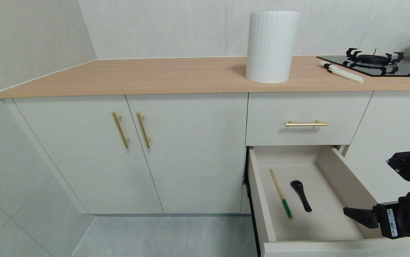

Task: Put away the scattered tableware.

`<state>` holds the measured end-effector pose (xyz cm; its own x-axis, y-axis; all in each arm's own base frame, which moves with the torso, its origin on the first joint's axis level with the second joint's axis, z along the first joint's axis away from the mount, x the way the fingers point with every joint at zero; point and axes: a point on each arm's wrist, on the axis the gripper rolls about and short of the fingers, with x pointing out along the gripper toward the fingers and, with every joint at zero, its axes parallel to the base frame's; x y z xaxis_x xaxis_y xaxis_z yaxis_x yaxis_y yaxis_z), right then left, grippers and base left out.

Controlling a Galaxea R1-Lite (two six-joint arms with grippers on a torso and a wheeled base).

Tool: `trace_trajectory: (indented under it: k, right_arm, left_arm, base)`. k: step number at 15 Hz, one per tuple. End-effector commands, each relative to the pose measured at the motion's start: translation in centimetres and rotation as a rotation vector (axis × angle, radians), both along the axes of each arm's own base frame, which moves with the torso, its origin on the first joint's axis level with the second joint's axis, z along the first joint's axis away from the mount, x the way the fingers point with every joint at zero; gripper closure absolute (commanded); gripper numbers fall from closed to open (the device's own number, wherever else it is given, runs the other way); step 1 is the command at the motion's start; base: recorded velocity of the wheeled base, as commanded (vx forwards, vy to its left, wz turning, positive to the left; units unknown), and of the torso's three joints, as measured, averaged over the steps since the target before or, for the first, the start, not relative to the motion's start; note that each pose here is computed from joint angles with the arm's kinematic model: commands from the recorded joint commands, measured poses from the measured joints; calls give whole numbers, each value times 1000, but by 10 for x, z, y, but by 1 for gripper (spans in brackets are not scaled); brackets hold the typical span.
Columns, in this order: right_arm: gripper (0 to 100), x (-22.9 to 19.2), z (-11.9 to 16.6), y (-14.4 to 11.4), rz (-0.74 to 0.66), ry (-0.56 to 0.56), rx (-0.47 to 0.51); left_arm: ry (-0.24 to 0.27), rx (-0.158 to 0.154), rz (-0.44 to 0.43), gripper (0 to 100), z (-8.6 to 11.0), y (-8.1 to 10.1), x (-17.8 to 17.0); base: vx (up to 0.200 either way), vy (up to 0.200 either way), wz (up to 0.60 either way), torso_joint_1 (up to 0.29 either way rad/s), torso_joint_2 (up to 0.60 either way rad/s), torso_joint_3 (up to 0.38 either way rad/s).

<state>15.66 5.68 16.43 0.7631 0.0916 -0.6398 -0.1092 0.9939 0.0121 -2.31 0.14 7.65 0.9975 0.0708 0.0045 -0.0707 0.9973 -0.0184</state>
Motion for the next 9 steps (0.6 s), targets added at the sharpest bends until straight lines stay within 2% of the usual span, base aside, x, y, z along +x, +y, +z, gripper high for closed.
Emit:
trace_trajectory:
  k: [1,4,9]
  right_arm:
    - [0,-2,0,2,12,6,-2]
    - [0,-5,-2,4,38,76,-22]
    - [0,-6,2,7,96,397,-22]
  left_arm:
    - [0,0,0,0,0,0,0]
    - [0,1,-2,0,0,0,0]
    - [1,1,0,0,0,0,0]
  base:
    - [0,0,0,0,0,0]
    - [0,0,0,0,0,0]
    - [0,0,0,0,0,0]
